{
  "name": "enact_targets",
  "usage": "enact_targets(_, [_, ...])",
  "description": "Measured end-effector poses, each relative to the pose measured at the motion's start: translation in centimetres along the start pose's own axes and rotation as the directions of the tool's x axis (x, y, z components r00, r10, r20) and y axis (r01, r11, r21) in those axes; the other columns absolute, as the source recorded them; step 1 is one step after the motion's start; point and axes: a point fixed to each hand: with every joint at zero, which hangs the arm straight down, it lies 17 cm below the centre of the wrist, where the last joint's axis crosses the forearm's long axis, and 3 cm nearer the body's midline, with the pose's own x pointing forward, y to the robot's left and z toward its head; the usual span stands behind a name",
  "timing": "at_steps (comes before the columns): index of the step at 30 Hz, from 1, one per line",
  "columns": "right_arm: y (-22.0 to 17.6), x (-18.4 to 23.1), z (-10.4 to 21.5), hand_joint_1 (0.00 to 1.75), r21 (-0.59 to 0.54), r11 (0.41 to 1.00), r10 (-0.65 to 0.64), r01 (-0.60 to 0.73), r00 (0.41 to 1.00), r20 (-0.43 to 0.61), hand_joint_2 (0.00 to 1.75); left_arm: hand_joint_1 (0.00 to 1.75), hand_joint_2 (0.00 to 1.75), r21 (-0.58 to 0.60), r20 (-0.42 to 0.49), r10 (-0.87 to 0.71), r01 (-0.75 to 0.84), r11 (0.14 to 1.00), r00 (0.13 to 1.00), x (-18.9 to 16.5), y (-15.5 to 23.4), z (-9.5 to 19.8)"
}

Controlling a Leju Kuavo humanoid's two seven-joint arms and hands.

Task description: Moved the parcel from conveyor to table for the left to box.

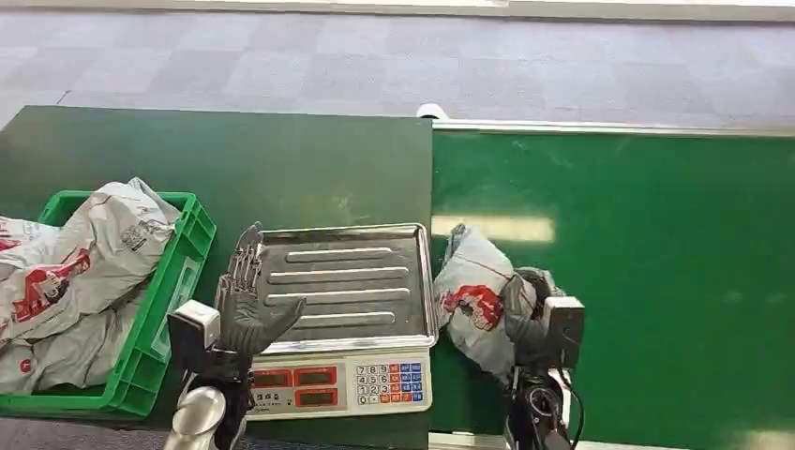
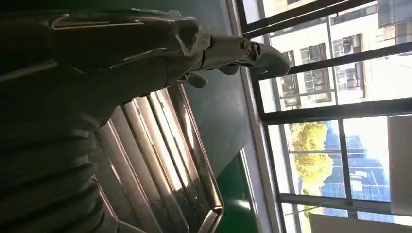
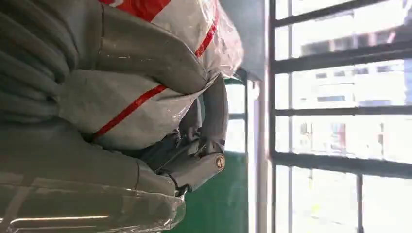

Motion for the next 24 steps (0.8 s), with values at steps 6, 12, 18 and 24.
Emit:
enact_targets(6, [-1.2, 4.1, -0.4, 1.75, -0.060, 0.997, -0.048, 0.055, 0.991, 0.122, 1.75, 0.00, 1.75, 0.001, 0.003, 0.000, 0.000, 1.000, 1.000, 0.1, 0.0, 0.0])
enact_targets(12, [-1.7, 6.3, -0.1, 1.75, -0.079, 0.993, -0.075, 0.092, 0.979, 0.191, 1.75, 0.00, 1.75, 0.001, 0.005, 0.002, -0.002, 1.000, 1.000, 0.1, 0.0, 0.0])
enact_targets(18, [-1.8, 9.1, 0.2, 1.75, -0.083, 0.990, -0.087, 0.112, 0.960, 0.266, 1.75, 0.00, 1.75, 0.007, 0.007, -0.001, 0.001, 1.000, 1.000, 0.1, 0.1, 0.0])
enact_targets(24, [-1.5, 11.1, 0.5, 1.75, -0.081, 0.990, -0.082, 0.114, 0.944, 0.319, 1.75, 0.00, 1.75, 0.040, 0.027, -0.005, 0.004, 0.999, 1.000, 0.5, 0.7, -0.1])
